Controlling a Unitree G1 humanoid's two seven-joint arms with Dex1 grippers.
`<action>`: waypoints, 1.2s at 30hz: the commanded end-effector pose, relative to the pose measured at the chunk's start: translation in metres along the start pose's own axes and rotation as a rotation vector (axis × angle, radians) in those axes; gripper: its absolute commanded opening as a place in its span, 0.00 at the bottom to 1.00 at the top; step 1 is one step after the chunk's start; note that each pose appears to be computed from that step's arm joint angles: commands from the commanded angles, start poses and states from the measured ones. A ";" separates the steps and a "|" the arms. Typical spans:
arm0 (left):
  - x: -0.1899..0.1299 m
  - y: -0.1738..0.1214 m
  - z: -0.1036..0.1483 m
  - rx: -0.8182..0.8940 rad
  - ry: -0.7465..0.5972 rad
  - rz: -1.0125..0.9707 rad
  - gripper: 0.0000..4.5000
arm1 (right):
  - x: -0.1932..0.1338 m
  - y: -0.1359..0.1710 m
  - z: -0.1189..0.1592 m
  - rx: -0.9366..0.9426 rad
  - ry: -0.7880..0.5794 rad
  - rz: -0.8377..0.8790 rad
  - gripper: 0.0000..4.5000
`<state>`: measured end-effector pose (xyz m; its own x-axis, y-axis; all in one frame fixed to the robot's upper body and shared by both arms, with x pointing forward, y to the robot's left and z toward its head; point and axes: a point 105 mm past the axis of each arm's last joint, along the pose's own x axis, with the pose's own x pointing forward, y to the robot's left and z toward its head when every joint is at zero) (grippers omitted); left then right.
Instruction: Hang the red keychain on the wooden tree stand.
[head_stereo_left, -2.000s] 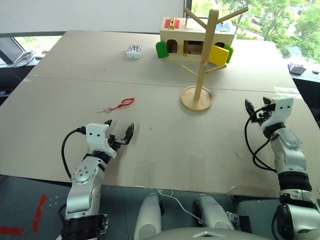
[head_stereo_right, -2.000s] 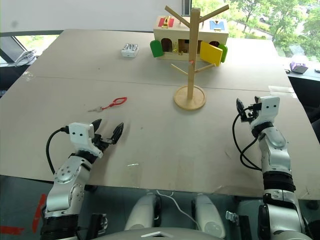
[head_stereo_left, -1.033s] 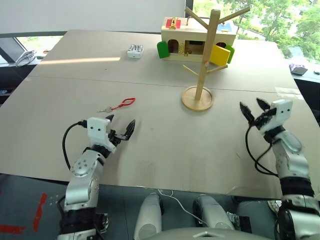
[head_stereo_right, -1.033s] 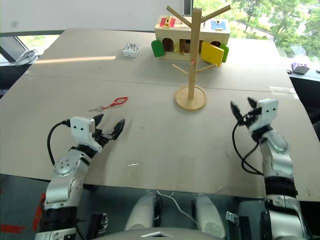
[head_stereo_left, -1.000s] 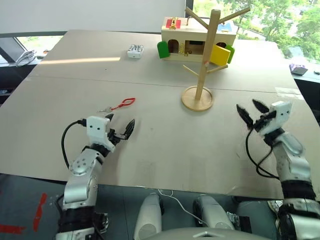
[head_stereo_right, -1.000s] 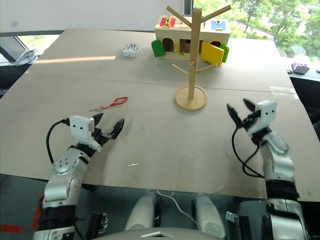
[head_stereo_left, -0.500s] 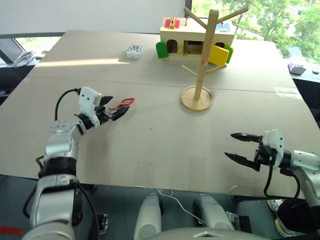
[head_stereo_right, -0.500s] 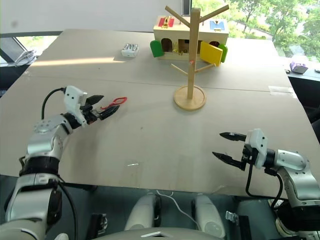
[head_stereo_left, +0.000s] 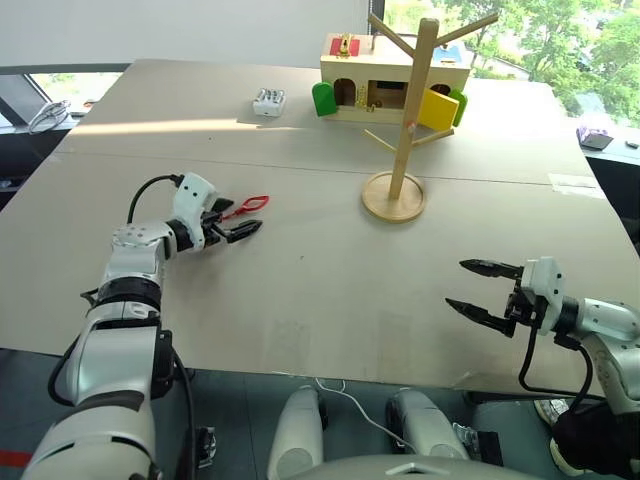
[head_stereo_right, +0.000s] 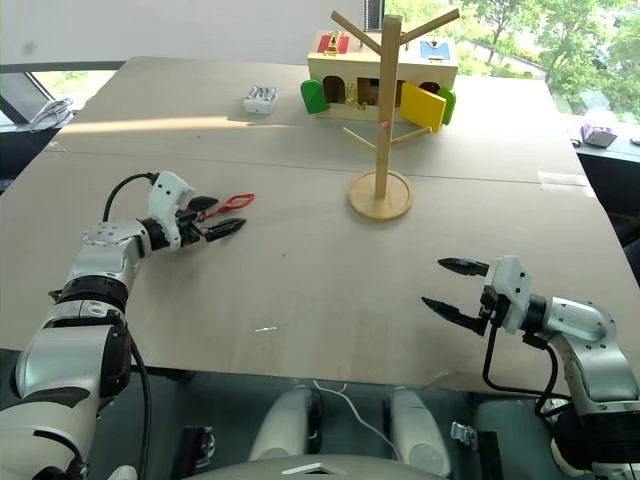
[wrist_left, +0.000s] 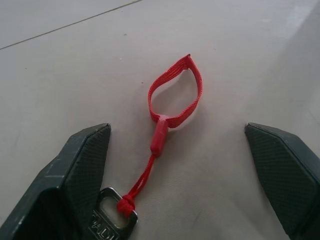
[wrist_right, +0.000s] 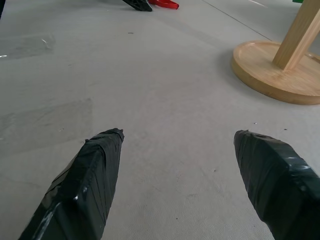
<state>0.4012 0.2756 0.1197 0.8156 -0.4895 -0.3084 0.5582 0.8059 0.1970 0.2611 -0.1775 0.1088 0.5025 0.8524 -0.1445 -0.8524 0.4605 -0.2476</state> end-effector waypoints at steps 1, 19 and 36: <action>-0.006 0.008 0.002 0.035 0.019 0.030 0.98 | -0.002 -0.002 0.012 -0.041 -0.038 -0.020 0.85; -0.009 0.004 -0.007 -0.010 0.022 -0.005 0.00 | -0.002 -0.001 0.020 -0.036 -0.059 -0.005 0.85; -0.009 -0.131 0.084 0.130 -0.495 -0.090 0.00 | -0.057 -0.041 0.076 -0.062 -0.048 -0.132 0.85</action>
<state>0.3404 0.1514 0.1495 0.7207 -0.6913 0.0527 0.6551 0.7039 0.2743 0.2595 -0.2236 0.1749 0.6048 0.7892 -0.1062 -0.7797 0.5598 -0.2805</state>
